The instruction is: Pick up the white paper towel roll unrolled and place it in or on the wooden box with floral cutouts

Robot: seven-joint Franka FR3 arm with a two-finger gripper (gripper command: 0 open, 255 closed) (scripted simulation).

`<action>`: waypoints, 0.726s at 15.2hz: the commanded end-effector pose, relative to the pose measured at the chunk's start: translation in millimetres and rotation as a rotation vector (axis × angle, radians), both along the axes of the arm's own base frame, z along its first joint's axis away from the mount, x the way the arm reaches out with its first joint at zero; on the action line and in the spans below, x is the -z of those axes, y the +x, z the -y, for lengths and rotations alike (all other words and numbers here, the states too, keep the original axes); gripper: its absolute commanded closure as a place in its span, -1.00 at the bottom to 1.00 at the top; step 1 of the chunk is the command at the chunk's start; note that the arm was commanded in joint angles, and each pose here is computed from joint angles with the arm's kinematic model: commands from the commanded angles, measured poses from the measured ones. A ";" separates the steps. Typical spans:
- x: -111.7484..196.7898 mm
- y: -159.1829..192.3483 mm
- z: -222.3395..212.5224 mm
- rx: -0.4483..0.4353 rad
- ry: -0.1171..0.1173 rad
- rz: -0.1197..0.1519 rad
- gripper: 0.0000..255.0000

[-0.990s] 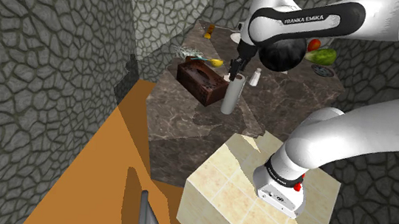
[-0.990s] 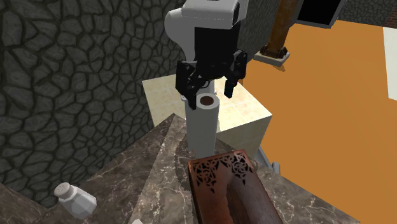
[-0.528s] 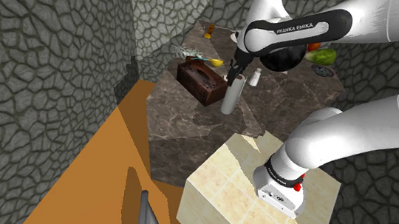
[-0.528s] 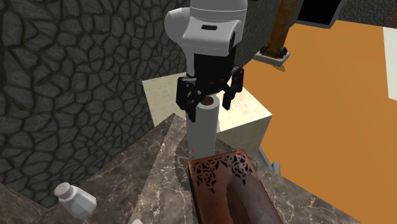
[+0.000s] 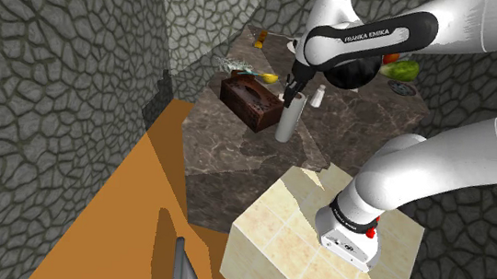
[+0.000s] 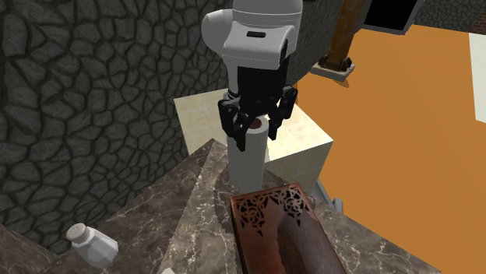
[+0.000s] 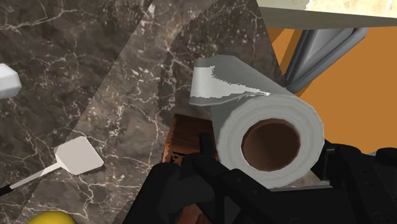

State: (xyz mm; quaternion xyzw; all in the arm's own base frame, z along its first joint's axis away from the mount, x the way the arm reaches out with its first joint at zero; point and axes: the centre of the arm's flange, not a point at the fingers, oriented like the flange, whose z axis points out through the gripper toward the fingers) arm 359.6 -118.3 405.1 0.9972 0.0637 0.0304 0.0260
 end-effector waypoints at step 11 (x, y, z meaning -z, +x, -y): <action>-15.4 -0.2 0.2 0.000 0.000 -0.001 1.00</action>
